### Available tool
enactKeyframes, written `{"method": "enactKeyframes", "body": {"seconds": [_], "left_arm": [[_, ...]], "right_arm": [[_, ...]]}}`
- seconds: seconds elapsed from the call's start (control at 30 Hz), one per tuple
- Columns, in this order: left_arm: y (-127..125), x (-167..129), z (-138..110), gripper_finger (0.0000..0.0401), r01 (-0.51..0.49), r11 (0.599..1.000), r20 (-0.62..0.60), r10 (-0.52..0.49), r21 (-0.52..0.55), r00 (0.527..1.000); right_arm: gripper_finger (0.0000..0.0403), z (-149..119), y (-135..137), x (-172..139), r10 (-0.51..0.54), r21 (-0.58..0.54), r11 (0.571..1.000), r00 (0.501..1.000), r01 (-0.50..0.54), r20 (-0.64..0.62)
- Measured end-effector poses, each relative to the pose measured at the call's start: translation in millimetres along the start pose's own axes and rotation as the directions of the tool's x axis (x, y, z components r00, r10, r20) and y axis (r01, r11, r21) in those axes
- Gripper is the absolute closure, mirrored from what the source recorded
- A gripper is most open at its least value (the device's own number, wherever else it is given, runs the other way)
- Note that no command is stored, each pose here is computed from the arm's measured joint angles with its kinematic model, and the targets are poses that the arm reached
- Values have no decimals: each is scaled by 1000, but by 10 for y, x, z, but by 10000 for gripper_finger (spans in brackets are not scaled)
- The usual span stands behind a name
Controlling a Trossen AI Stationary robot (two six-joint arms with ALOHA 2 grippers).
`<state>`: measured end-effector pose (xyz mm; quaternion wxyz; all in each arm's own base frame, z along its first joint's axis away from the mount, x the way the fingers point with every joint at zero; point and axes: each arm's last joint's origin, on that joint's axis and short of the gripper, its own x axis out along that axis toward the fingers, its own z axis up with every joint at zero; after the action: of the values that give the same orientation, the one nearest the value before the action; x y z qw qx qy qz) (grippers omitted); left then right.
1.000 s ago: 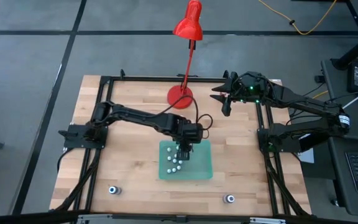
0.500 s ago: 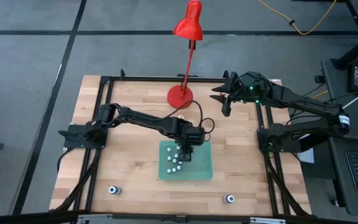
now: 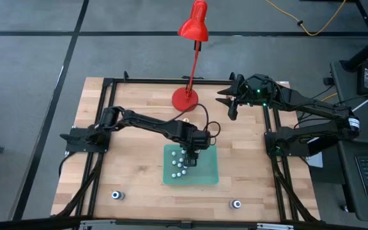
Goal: Pick & Place food coloring
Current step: Put the big red food coloring bottle into the blue bin, then put the big blue food coloring bottle into the blue bin
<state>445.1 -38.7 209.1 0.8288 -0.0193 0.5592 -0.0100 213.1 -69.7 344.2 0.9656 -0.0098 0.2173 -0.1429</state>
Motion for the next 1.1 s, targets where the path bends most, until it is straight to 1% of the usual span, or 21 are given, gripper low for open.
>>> {"method": "enactKeyframes", "body": {"seconds": [0.1,0.23,0.3,0.37,0.5,0.63,0.73,0.83,0.9,0.97,1.1], "left_arm": [[-15,-97,26,183,13,1000,-6,-13,7,1000],[-35,-385,138,187,-5,1000,6,5,22,1000],[-43,-560,176,188,-16,999,-11,16,28,1000],[-56,-752,231,188,-17,999,2,17,37,1000],[-118,-1139,259,189,-39,998,8,38,55,999],[-266,-1592,192,196,-53,995,26,51,86,998],[-378,-1872,38,201,-91,991,6,91,97,996],[-479,-2162,-161,205,-125,990,19,125,62,992],[-567,-2349,-288,206,-117,993,63,116,21,991],[-685,-2491,-443,205,-97,995,82,97,-5,992],[-976,-2641,-821,204,-87,995,85,90,-43,992]], "right_arm": [[263,-1,0,0,0,0,1000,1000,0,-1],[263,-4,0,0,0,0,1000,1000,0,-4],[263,-10,1,0,1,0,1000,1000,-1,-11],[263,-29,3,0,3,0,1000,1000,-3,-30],[263,-88,8,-4,9,-2,1000,996,-10,-91],[263,-113,23,-7,16,-25,999,993,-19,-117],[263,-96,63,-29,29,-62,997,994,-36,-101],[263,-77,121,-84,42,-95,994,996,-49,-81],[266,-65,171,-143,34,-106,993,997,-41,-67],[272,-45,243,-222,34,-124,992,999,-39,-41],[291,-11,387,-420,38,-130,991,999,-35,21]]}}
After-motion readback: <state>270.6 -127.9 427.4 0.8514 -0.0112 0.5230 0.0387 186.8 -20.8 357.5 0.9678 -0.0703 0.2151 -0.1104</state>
